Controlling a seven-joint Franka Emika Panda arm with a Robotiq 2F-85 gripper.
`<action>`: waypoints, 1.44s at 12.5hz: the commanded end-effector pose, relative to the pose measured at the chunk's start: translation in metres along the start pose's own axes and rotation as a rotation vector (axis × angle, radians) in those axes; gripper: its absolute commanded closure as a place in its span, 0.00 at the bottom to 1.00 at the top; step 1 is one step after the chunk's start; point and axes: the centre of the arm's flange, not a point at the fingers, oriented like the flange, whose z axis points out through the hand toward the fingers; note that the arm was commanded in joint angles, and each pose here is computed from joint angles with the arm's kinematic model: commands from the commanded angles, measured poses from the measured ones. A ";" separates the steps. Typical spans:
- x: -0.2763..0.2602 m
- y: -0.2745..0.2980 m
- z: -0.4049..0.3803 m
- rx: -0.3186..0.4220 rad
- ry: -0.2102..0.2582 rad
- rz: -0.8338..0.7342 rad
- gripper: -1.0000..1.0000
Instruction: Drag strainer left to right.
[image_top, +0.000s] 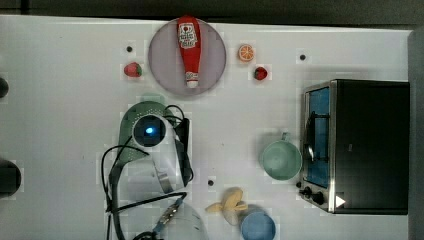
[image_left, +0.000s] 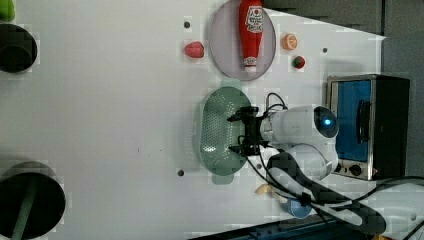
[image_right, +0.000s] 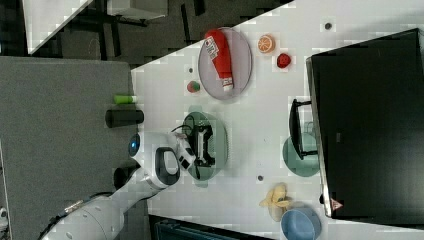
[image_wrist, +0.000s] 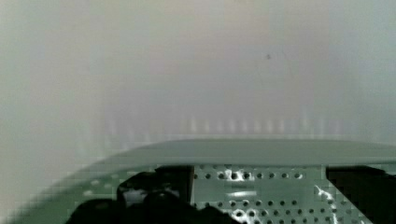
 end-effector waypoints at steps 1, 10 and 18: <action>0.055 -0.015 -0.015 0.024 0.015 -0.023 0.00; 0.173 -0.029 -0.017 0.046 0.065 -0.027 0.00; 0.228 -0.029 -0.022 0.051 0.100 -0.110 0.00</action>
